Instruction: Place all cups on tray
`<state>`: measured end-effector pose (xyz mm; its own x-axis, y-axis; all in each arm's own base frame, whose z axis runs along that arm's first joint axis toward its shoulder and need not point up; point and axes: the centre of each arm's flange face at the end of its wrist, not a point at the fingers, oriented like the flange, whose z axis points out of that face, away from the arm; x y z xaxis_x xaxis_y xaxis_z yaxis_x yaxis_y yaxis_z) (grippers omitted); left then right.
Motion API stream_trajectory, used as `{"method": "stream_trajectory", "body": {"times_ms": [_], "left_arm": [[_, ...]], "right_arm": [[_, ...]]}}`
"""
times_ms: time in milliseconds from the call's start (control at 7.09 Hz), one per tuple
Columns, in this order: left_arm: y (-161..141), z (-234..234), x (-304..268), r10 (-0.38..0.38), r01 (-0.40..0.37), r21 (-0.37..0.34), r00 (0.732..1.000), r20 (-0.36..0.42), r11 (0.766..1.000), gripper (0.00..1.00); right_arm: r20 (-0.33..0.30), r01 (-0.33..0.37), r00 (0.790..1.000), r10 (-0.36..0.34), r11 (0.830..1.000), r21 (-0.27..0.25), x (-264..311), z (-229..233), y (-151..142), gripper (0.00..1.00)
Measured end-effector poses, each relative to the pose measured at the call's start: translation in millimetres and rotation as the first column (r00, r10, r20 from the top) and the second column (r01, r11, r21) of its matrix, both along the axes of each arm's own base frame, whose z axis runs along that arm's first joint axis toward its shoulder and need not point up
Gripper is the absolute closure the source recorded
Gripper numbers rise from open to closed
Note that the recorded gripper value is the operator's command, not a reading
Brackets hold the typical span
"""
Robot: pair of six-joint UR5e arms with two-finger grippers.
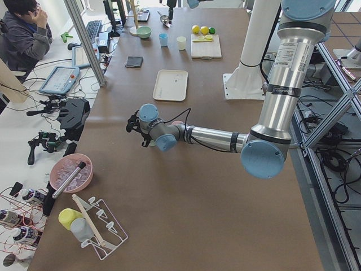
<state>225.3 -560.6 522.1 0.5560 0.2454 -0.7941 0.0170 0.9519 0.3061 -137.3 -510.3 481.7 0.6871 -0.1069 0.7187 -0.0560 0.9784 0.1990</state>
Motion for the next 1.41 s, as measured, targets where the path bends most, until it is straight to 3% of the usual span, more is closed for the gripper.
{"method": "stream_trajectory", "body": {"times_ms": [282, 705, 1128, 1410], "left_arm": [[-16.0, -78.6, 23.1, -0.027, 0.025, -0.053, 0.999, -0.028, 0.998, 1.0], [-5.5, -207.6, 135.3, -0.06, 0.051, -0.156, 0.997, -0.053, 0.986, 1.0], [12.8, -270.9, 229.7, -0.102, 0.102, -0.185, 0.995, 0.008, 0.977, 1.0], [14.3, -279.2, 265.7, -0.126, 0.131, -0.185, 0.991, 0.041, 0.974, 1.0]], "right_arm": [[-0.008, 0.004, 1.0, -0.004, 1.0, -0.012, -1.1, 10.5, -1.2, 0.0], [-0.007, 0.001, 1.0, -0.001, 1.0, -0.013, -2.9, 36.2, -6.5, 0.0], [-0.004, -0.001, 1.0, 0.001, 1.0, -0.011, -3.2, 37.9, -7.4, 0.0], [-0.003, -0.002, 1.0, 0.002, 1.0, -0.011, -3.2, 37.4, -7.7, 0.0]]}}
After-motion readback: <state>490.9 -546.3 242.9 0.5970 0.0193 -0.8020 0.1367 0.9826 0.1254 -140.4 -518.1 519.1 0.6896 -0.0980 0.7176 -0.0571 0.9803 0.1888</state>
